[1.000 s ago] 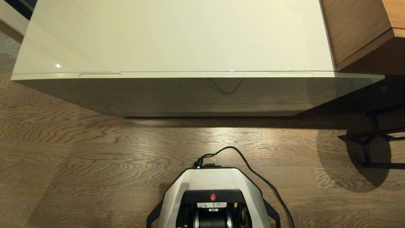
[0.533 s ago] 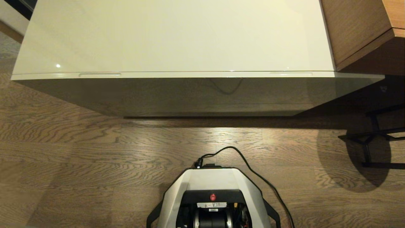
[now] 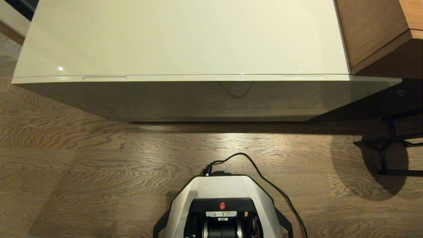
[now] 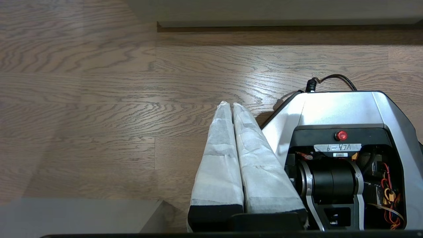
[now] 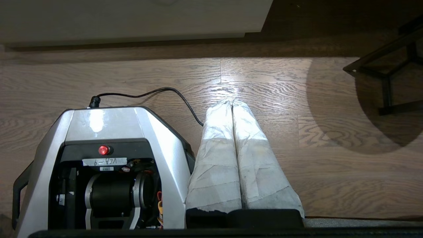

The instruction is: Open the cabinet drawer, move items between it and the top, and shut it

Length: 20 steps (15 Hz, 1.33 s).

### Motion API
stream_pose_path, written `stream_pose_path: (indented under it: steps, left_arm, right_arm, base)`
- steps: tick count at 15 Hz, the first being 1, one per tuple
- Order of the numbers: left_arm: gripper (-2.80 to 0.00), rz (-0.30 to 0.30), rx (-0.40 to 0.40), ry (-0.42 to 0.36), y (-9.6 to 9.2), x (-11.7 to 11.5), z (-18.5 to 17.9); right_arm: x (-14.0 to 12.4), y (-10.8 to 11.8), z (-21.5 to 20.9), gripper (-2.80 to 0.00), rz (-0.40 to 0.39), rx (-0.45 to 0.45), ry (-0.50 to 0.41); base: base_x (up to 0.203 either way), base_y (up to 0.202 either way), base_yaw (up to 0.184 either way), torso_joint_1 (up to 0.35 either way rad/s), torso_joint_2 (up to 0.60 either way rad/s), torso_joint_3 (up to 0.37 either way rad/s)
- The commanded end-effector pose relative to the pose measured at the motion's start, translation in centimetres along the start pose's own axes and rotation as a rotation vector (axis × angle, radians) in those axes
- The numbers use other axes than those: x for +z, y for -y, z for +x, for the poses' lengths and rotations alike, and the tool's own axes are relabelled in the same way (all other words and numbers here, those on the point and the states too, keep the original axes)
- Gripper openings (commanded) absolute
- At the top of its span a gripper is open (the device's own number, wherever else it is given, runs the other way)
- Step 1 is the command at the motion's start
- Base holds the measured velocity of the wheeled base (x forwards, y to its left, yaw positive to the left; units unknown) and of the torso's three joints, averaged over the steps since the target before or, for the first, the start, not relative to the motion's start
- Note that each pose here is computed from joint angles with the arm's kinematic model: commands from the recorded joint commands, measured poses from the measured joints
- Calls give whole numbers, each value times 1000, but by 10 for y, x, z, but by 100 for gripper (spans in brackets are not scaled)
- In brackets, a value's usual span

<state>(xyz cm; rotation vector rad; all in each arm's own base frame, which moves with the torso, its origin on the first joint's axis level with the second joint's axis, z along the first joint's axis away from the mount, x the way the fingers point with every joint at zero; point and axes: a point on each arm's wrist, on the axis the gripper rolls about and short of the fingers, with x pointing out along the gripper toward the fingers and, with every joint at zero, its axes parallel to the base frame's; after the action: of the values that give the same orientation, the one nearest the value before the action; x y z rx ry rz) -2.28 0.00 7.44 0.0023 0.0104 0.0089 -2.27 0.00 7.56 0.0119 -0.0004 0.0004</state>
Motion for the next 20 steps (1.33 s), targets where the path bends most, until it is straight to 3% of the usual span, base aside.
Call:
stream_pose_path:
  steps: [1, 20]
  left_arm:
    - [-280, 1, 0, -2, 0, 0, 0]
    - [-280, -1, 0, -2, 0, 0, 0]
  right_arm:
    - [0, 0, 0, -280, 0, 0, -2]
    - [0, 0, 0, -280, 0, 1, -2]
  base:
    - [0, 0, 0, 0, 0, 0]
    - [0, 0, 0, 0, 0, 0]
